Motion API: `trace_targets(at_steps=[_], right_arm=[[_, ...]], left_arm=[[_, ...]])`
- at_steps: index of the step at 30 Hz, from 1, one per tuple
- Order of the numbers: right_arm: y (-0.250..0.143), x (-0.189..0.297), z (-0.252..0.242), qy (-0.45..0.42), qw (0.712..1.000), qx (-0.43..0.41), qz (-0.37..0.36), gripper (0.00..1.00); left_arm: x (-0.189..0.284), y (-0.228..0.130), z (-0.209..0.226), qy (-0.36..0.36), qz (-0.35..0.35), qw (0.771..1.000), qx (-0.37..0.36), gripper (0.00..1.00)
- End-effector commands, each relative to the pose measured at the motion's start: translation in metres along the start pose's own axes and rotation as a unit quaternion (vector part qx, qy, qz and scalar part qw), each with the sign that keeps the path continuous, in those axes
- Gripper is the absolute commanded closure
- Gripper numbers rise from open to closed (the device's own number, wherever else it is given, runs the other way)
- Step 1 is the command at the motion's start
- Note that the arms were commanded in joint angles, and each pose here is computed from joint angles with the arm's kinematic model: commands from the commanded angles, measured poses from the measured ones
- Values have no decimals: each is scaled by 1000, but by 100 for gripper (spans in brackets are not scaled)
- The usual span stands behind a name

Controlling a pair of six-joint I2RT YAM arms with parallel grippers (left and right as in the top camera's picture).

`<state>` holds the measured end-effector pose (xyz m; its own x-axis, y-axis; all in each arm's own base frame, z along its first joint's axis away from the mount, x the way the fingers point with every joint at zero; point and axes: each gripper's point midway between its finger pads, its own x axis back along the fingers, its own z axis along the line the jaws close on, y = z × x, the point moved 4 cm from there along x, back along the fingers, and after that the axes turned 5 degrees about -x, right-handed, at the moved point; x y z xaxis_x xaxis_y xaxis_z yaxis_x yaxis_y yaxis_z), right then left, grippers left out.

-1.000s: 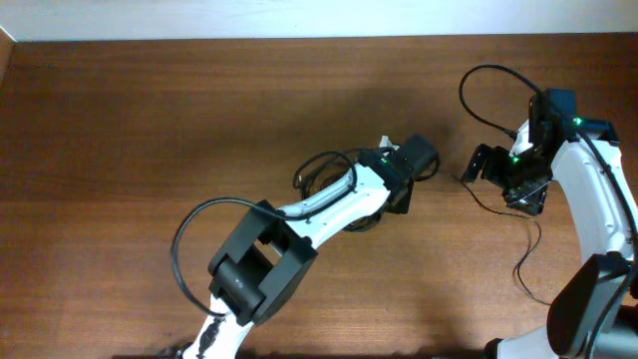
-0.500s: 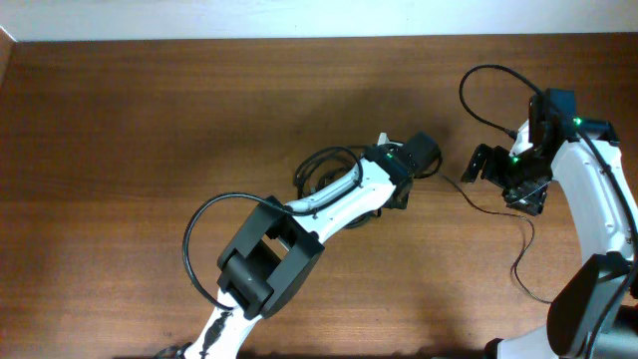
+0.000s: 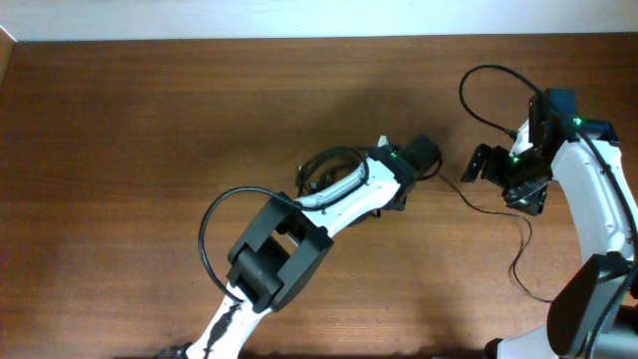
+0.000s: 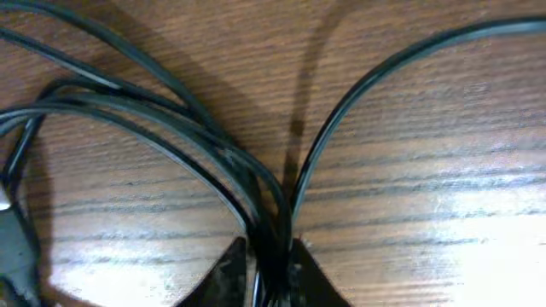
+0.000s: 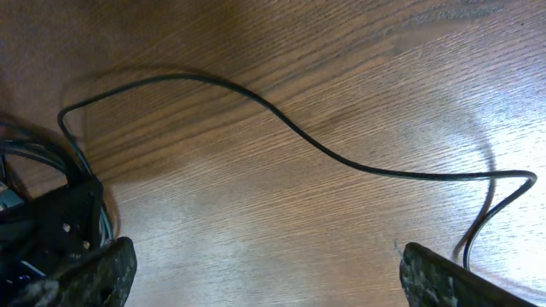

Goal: Untangle cables

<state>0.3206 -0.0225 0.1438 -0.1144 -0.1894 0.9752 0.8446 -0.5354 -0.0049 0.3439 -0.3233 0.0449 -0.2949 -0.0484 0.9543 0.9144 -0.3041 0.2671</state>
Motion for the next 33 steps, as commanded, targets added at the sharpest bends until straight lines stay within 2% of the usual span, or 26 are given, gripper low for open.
trace_targets(at_steps=[1, 2, 3, 4, 5, 9, 12, 15, 18, 19, 22, 24, 27, 29, 33], right_arm=[[0, 0, -1, -5, 1000, 6, -3, 2], [0, 0, -1, -5, 1000, 6, -3, 2], [0, 0, -1, -5, 1000, 6, -3, 1], [0, 0, -1, -5, 1000, 6, -3, 2], [0, 0, -1, -5, 1000, 6, -3, 2], [0, 0, -1, -5, 1000, 6, -3, 2], [0, 0, -1, -5, 1000, 6, -3, 2], [0, 0, -1, -5, 1000, 6, -3, 2], [0, 0, -1, -5, 1000, 6, -3, 2], [0, 0, -1, -5, 1000, 6, -3, 2], [-2, 0, 3, 10, 1000, 4, 4, 2], [-5, 0, 10, 35, 999, 4, 15, 2], [-18, 6, 37, 139, 988, 3, 63, 2], [-21, 8, 41, 156, 985, 2, 73, 2], [-40, 12, 43, 172, 976, -26, 129, 2]], left_arm=[[0, 10, 0, 6, -8, 1000, -7, 70], [0, 10, 0, 7, -8, 1000, -7, 71], [0, 10, 1, 7, -8, 1000, -6, 81], [0, 10, 1, 7, -8, 1000, -6, 85], [0, 10, 1, 7, -8, 1000, -6, 85], [0, 7, 2, 10, -1, 1000, -8, 100], [6, 9, 6, 12, 2, 1000, -29, 100], [41, 29, 12, -9, -18, 1000, -13, 100], [71, 29, -3, -104, 2, 993, -54, 100], [79, 22, -2, -132, 29, 989, -61, 100], [88, 12, 12, -154, 62, 983, -80, 100], [110, 10, 29, -216, 78, 968, -103, 100], [138, 13, 64, -269, 80, 957, -72, 100], [160, 16, 87, -347, 76, 934, -48, 100], [178, 19, 119, -455, 65, 887, -31, 100]])
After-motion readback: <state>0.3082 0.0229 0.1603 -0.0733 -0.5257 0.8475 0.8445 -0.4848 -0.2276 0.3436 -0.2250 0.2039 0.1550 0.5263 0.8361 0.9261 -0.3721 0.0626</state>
